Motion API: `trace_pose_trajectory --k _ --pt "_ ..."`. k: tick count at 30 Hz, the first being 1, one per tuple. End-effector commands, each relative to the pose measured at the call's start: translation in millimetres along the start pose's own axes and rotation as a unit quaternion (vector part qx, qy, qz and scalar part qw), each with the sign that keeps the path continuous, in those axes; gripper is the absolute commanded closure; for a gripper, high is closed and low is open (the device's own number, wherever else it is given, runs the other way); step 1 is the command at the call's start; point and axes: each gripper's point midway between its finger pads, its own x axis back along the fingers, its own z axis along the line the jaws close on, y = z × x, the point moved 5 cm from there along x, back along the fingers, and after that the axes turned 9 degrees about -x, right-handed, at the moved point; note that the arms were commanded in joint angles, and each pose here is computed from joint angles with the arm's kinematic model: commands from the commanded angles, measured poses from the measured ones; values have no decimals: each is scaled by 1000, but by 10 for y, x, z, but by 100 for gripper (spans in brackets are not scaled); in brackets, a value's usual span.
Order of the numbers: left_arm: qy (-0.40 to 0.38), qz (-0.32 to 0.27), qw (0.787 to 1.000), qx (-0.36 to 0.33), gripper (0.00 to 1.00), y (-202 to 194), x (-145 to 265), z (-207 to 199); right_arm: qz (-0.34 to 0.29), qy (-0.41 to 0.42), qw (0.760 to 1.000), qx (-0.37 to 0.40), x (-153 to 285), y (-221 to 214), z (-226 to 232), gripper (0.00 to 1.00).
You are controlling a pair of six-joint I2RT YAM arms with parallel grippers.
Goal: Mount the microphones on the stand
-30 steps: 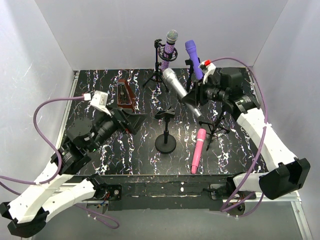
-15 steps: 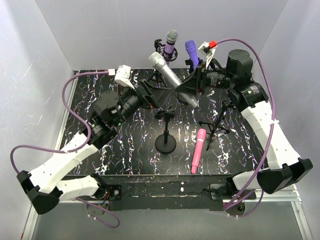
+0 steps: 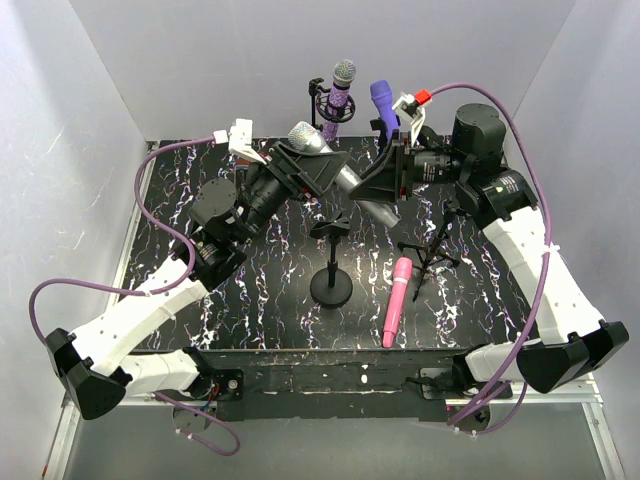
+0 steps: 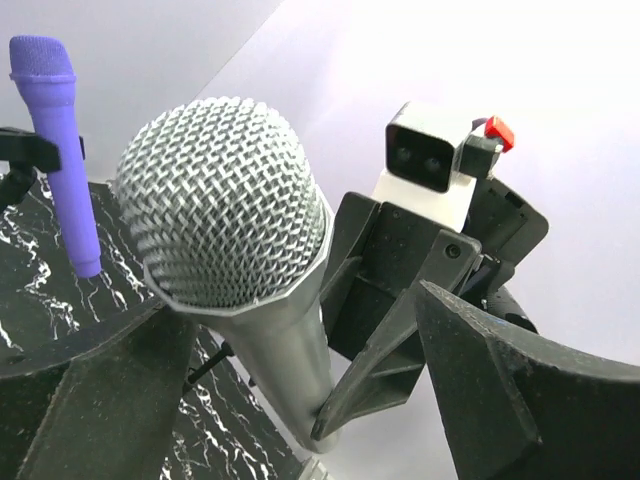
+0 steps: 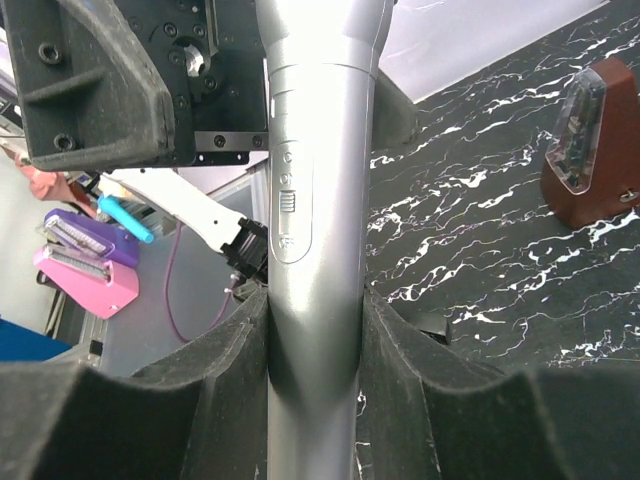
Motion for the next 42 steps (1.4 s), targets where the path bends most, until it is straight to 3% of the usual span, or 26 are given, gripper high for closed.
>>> trace_pose_trajectory --k 1,3,7,11,13,15,18,20,24,30,36,42 --pt "-21 -26 999 22 15 147 -10 -132 0 35 999 27 38 9 198 95" --pt "-25 -15 999 26 20 99 -37 -132 4 42 999 30 29 -6 217 95" --pt "-28 -4 999 31 44 35 -52 -120 9 46 998 32 36 -43 235 94" --pt "-36 2 999 20 76 25 -33 -131 14 46 998 34 52 -88 243 91" --pt "-51 12 999 9 92 7 5 -169 17 44 998 37 68 -113 246 86" --pt "-56 11 998 -2 100 24 41 -180 27 52 997 46 75 -150 253 74" --pt "-70 8 997 -22 100 104 117 -250 44 81 992 83 131 -181 355 49" --pt "-85 0 996 -35 100 204 186 -339 53 107 984 132 187 -198 428 21" --pt "-112 -25 992 -58 100 471 373 -547 61 128 973 184 349 -226 559 15" --pt "-140 -42 984 -103 100 877 706 -863 53 95 967 232 572 -261 569 12" --pt "-111 18 979 -170 100 932 1075 -850 72 43 965 248 665 -422 394 9" --pt "-75 89 965 -233 100 880 1412 -714 95 83 946 299 702 -752 333 2"
